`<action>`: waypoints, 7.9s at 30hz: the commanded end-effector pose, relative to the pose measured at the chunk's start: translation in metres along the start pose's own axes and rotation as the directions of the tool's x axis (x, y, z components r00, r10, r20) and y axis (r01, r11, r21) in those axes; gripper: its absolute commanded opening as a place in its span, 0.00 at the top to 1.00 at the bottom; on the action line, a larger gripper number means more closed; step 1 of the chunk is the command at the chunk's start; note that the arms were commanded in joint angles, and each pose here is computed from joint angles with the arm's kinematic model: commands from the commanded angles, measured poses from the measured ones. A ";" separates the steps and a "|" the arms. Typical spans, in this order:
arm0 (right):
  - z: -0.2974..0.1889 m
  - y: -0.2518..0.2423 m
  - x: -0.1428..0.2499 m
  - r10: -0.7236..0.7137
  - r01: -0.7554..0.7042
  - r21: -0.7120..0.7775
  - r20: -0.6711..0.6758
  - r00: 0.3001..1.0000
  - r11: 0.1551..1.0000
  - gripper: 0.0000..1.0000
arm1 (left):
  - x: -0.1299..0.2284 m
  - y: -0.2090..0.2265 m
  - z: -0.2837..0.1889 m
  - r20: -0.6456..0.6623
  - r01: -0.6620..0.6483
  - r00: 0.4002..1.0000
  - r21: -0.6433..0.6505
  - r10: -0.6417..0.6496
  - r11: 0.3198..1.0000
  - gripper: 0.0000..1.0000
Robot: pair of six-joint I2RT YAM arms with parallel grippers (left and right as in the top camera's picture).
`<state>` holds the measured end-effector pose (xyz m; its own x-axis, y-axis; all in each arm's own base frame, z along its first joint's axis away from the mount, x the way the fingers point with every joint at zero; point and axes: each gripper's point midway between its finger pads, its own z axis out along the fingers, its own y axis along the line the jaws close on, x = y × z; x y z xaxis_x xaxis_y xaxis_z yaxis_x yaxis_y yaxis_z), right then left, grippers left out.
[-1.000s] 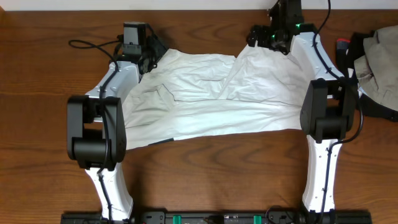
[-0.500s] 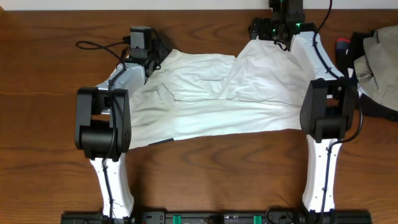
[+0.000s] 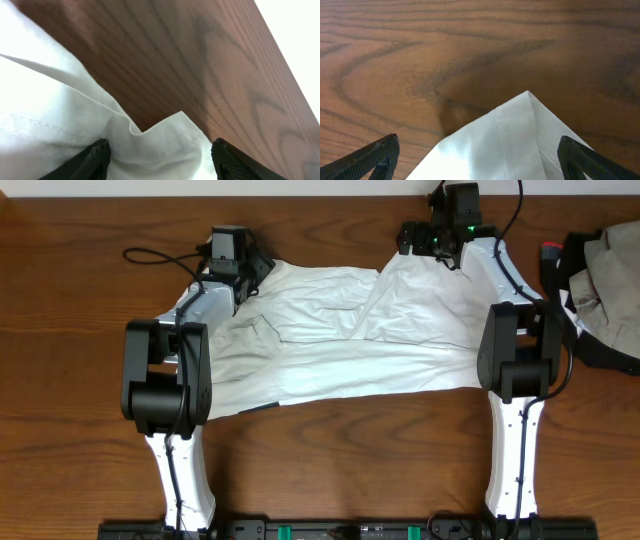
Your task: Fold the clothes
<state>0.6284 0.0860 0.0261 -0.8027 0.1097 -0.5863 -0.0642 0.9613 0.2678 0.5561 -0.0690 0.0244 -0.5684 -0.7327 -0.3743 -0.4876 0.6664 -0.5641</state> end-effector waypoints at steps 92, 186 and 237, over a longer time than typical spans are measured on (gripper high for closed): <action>-0.094 -0.008 -0.018 0.026 -0.003 0.300 -0.071 0.997 0.954 0.99 | -0.004 -0.018 -0.082 -0.072 -0.187 0.980 -0.038 0.184 0.982 0.94; -0.257 -0.067 0.101 0.363 -0.027 0.548 -0.515 0.777 0.836 0.52 | 0.015 0.152 -0.193 -0.449 -0.237 0.893 -0.501 -0.016 0.832 0.76; -0.146 0.060 0.139 0.040 0.055 0.148 -0.571 0.820 0.987 0.62 | 0.083 0.117 -0.097 -0.596 -0.456 0.768 -0.253 0.233 0.853 0.94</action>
<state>0.4348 0.1237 0.0810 -0.9984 -0.0211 -0.0523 -0.0272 0.9925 0.1190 0.3925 -0.0517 0.0086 -0.9526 -0.3042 -0.0031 -0.2999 0.9407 -0.1587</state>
